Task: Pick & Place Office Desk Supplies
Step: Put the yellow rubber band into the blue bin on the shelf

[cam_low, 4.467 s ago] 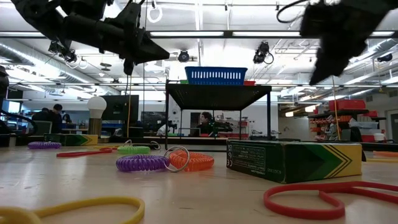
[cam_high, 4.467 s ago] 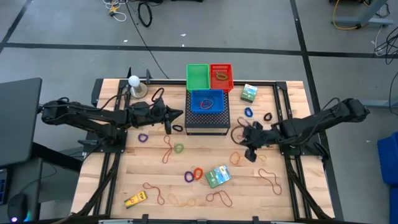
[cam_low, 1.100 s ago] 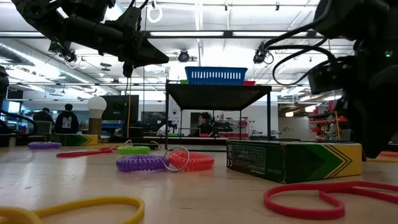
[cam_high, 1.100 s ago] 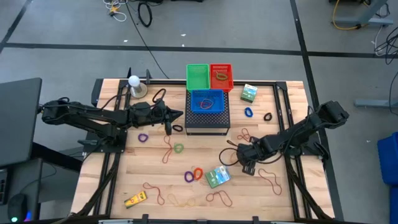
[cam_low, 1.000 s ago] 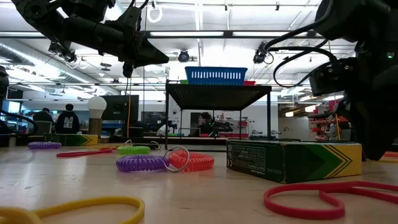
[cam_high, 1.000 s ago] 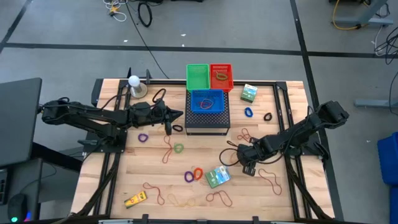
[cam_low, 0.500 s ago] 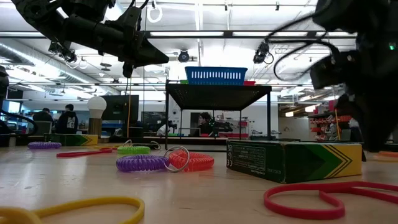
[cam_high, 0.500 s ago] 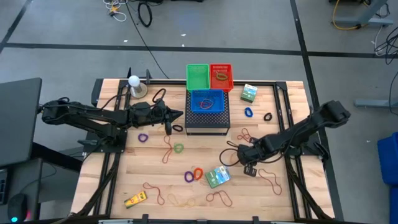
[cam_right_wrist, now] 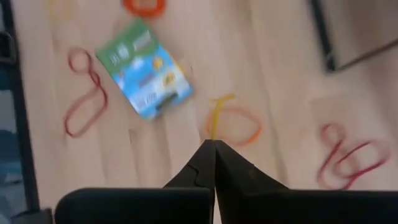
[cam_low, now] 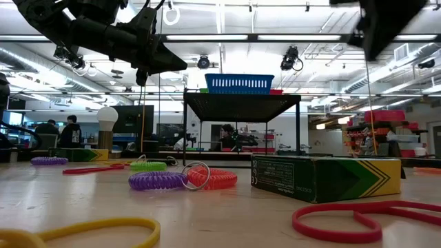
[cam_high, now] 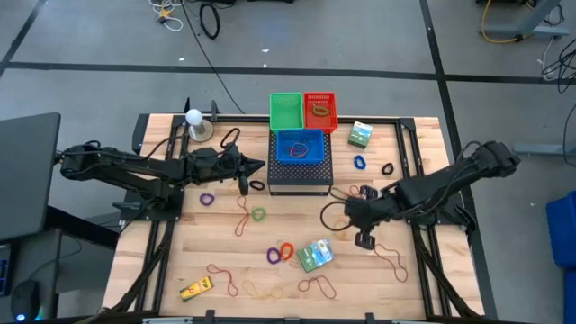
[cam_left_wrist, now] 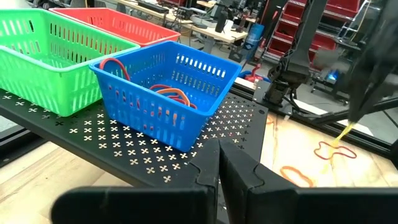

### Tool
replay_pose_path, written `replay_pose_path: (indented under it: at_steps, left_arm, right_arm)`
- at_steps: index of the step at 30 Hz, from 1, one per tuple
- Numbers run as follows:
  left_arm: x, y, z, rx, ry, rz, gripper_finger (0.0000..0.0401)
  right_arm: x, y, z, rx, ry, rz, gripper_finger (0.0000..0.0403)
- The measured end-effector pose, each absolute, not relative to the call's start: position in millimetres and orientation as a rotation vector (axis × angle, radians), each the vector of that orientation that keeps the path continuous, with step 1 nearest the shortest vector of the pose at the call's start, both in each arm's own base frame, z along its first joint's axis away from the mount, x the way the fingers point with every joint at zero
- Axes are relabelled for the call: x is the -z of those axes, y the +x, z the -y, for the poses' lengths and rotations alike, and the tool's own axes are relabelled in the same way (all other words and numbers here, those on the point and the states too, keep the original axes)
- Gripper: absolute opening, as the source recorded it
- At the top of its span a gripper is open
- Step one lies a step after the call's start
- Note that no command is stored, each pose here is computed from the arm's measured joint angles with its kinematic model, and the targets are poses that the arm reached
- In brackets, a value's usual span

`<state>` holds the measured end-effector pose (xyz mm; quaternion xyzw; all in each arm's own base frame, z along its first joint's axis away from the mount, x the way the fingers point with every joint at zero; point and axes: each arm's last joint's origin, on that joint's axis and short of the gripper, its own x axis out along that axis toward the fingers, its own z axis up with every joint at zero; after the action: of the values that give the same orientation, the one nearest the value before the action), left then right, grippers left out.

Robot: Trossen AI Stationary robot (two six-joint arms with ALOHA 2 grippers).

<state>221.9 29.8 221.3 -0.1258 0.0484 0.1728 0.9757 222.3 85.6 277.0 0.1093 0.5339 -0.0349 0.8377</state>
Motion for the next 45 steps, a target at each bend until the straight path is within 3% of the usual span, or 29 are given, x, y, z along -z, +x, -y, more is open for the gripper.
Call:
replay_pose_path:
  at_steps: [9, 16, 25, 36, 40, 45]
  left_arm:
    - [-221, 222, -30, -0.356, -0.241, -0.099, 0.0013]
    - [-221, 222, -30, -0.355, -0.233, -0.1, 0.0013]
    - [-221, 222, -30, -0.356, -0.23, -0.101, 0.0013]
    - [-222, 222, -31, -0.392, -0.211, -0.098, 0.0013]
    - [-222, 222, -31, -0.395, -0.246, -0.092, 0.0013]
    - [-222, 221, -32, -0.424, -0.27, -0.082, 0.0013]
  right_arm:
    - [-362, 241, -61, 0.11, 0.112, -0.805, 0.0001]
    - [-392, 265, -20, 0.198, 0.009, -0.533, 0.0001]
    - [-377, 313, 45, 0.351, -0.152, -0.457, 0.0]
    - [-328, 340, 85, 0.366, -0.164, -0.66, 0.0002]
    - [-319, 340, 89, 0.404, -0.062, -0.695, 0.0028]
    - [-322, 337, 89, 0.435, 0.01, -0.683, 0.009]
